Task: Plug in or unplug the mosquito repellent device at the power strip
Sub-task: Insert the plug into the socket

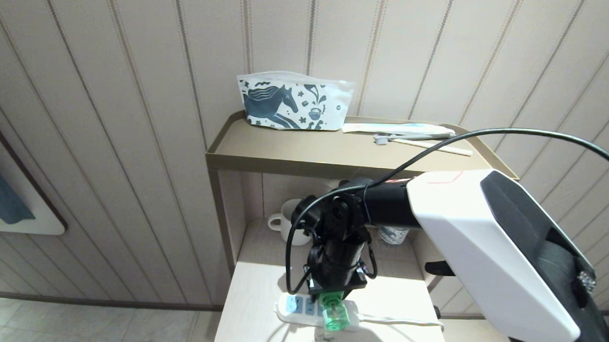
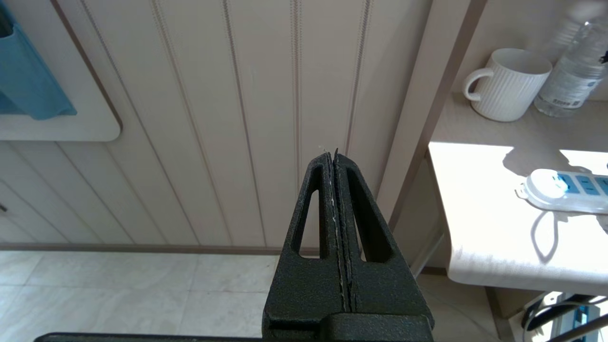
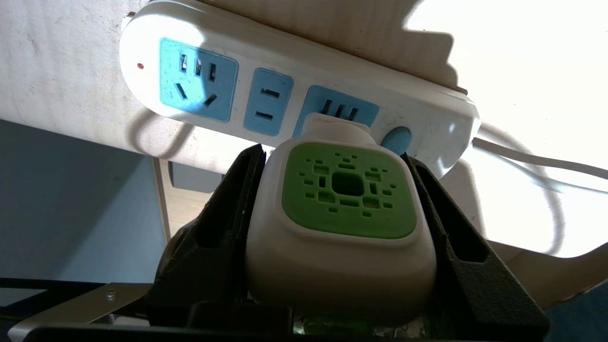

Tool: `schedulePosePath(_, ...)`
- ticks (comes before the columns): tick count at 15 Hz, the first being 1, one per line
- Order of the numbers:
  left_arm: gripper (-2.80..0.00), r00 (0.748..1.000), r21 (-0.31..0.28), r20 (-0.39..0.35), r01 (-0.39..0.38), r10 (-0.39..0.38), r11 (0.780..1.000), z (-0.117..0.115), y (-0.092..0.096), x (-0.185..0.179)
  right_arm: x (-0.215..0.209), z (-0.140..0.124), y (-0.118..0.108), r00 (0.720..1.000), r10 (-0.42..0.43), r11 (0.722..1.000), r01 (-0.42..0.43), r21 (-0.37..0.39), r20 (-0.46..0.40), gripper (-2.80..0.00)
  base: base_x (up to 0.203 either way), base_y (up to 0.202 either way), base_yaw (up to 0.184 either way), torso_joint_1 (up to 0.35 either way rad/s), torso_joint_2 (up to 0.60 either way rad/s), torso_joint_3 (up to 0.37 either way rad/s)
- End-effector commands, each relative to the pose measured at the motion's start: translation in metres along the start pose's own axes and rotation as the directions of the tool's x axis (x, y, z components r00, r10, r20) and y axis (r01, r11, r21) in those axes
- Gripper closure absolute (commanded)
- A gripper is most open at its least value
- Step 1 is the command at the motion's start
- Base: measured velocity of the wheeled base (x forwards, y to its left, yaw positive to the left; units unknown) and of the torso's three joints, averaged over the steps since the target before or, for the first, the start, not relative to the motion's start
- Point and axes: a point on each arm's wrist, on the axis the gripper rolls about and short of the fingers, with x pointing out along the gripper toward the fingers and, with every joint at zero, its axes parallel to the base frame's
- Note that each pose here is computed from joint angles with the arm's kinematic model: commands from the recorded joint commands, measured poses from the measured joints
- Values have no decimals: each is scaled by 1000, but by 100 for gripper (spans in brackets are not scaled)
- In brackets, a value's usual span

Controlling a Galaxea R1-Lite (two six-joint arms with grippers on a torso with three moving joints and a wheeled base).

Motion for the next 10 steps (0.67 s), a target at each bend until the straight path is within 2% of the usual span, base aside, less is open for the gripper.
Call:
schedulePosePath(1,0,1000,0,-1,0,0,1000,0,0,0,3,1,1,1000,-1,1000,1,2,1,0,0,0,0,0,0,0)
schedulePosePath(10,0,1000,0,-1,0,0,1000,0,0,0,-2,3,-4,1000,-2,1000,2,13,16,0,0,0,0,0,0,0)
